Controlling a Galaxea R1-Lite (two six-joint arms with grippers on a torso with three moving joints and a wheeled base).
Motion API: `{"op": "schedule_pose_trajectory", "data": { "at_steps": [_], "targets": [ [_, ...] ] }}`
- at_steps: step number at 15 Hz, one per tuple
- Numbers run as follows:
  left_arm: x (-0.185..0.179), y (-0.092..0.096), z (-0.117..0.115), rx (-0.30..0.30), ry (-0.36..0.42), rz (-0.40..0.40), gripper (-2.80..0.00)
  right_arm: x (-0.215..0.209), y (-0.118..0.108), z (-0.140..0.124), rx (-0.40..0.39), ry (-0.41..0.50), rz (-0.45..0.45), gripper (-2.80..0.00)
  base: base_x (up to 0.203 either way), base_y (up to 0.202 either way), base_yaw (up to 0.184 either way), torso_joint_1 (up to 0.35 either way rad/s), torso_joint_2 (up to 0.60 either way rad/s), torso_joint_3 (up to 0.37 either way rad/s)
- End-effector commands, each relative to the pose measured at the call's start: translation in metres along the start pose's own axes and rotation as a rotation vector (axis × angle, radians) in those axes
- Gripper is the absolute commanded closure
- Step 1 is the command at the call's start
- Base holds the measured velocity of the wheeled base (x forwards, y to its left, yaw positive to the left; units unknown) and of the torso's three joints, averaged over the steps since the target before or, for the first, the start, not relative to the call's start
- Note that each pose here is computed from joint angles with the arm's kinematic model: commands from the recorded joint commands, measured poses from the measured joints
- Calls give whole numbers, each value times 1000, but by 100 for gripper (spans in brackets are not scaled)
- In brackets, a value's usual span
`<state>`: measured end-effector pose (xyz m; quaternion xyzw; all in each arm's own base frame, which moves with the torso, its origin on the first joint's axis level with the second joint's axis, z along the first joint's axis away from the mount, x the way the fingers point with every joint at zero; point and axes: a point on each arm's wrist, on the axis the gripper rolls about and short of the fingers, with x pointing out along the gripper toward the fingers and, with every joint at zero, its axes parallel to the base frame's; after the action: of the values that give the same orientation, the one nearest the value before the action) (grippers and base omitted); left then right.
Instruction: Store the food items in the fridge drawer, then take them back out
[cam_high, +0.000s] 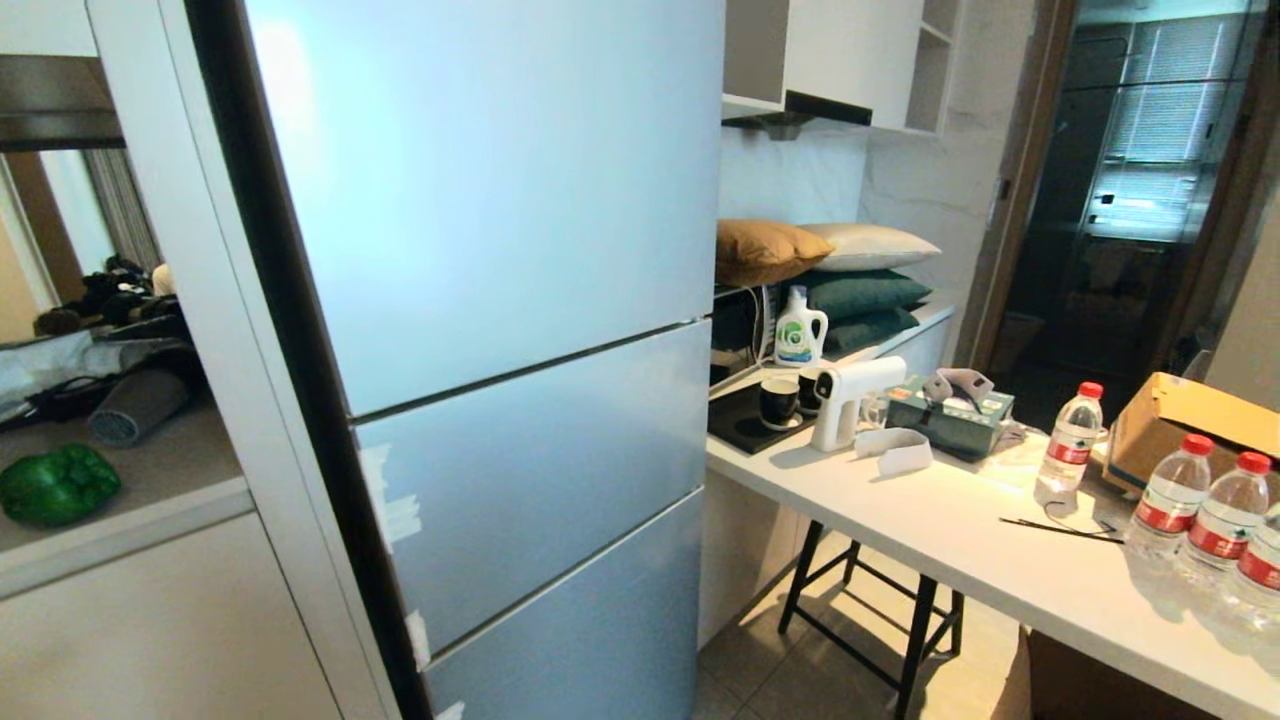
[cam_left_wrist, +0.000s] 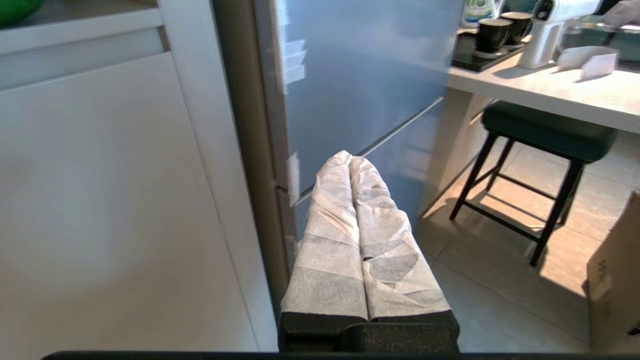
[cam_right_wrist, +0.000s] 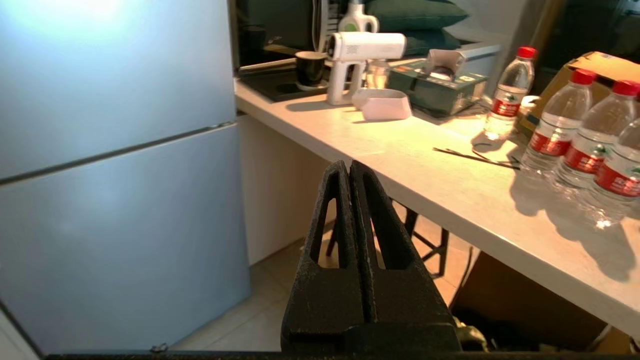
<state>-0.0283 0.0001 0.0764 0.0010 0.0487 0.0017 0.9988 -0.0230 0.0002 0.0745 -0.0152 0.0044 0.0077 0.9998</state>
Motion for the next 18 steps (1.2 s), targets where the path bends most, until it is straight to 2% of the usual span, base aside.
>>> {"op": "schedule_pose_trajectory", "data": {
  "at_steps": [1,7,10,18],
  "targets": [
    [0,0,0,0,-1,2,0,0,0,0,3,0,2,0,0,0,0,0,0,0],
    [0,0,0,0,-1,1,0,0,0,1,32,-3,-6,0,0,-9,162,2,0,-1],
    [0,0,0,0,-1,1,0,0,0,1,72,-8,-18,0,-2,-10,173,1,5,0],
    [0,0,0,0,-1,2,0,0,0,0,66,-5,-17,0,2,-8,171,4,2,2]
  ]
}}
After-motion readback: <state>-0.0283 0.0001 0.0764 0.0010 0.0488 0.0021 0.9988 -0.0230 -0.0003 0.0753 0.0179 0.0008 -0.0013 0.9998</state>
